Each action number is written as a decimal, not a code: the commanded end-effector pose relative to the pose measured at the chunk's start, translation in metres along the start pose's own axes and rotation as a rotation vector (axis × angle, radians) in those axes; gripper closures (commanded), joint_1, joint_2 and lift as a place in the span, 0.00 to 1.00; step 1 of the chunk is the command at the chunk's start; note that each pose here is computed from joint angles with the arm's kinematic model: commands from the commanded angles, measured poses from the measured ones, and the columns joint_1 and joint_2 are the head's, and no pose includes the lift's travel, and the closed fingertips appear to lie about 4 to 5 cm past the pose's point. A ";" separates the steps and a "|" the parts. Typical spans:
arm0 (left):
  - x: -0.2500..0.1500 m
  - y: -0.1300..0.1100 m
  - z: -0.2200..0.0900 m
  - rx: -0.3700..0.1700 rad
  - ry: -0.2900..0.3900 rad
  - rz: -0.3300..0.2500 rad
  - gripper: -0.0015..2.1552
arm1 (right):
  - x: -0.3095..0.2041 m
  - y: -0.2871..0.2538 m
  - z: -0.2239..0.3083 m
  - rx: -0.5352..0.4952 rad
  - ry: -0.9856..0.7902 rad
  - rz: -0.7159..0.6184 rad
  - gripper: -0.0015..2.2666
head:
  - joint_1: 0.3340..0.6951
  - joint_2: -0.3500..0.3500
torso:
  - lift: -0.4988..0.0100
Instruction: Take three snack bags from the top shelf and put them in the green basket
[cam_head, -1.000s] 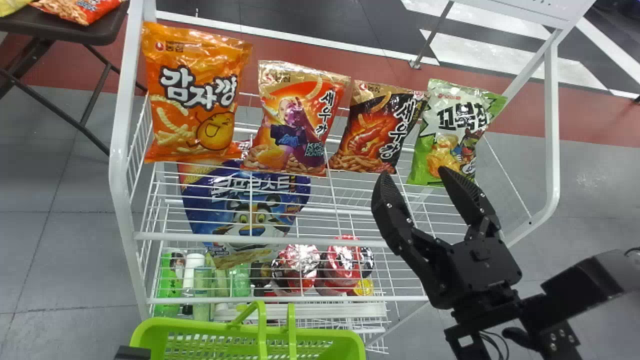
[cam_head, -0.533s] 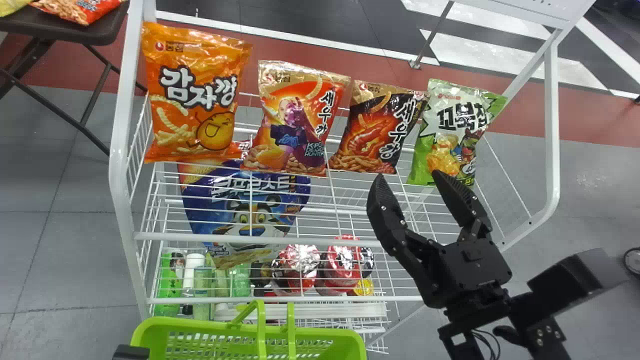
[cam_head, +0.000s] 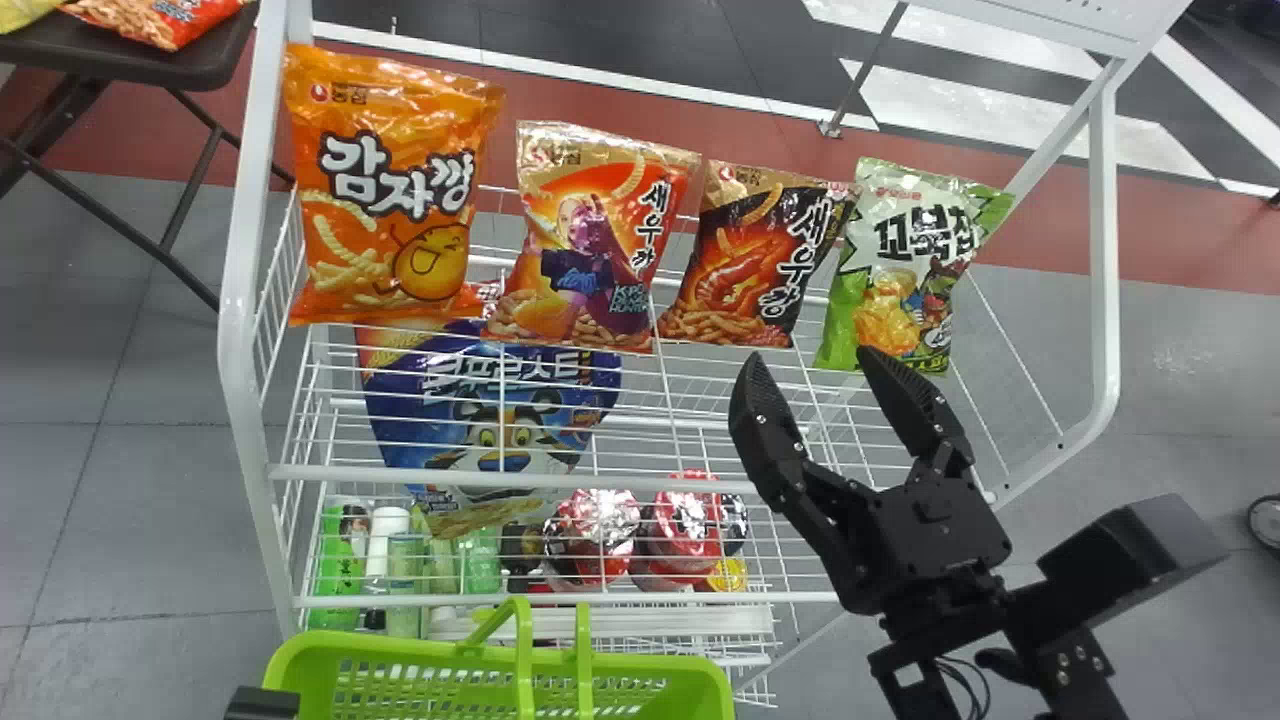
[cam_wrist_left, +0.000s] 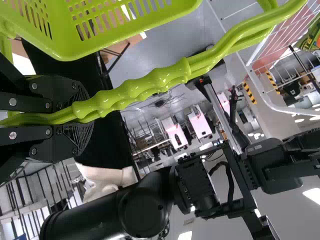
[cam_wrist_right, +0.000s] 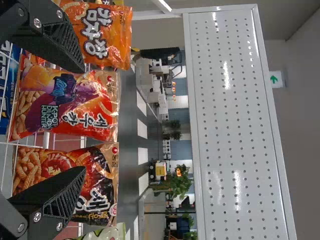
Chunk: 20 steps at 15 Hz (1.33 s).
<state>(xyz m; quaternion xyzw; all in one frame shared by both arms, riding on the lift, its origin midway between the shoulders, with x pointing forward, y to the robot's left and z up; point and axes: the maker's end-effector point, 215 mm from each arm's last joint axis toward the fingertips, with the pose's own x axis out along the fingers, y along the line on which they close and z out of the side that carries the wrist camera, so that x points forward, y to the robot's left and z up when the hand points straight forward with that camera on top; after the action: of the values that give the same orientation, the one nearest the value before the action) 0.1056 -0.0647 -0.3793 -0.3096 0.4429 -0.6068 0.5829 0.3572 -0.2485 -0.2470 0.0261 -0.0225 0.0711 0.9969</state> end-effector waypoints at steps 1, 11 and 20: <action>0.001 0.000 -0.001 -0.003 0.000 -0.001 0.73 | 0.000 0.001 0.000 0.004 0.000 0.001 0.06 | 1.00 0.00 | 0.91; 0.000 -0.009 -0.003 -0.005 -0.021 -0.040 0.73 | -0.002 0.004 -0.004 0.020 0.007 0.004 0.06 | 1.00 0.00 | 0.91; 0.002 -0.011 -0.002 0.003 -0.019 -0.044 0.73 | 0.063 0.045 -0.029 0.050 0.012 0.106 0.06 | 1.00 0.00 | 0.91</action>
<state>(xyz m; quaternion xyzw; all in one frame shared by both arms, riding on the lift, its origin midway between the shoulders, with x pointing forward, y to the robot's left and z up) 0.0982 -0.0667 -0.3710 -0.3251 0.4299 -0.6164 0.5741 0.3937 -0.2119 -0.2671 0.0428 -0.0129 0.1046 0.9935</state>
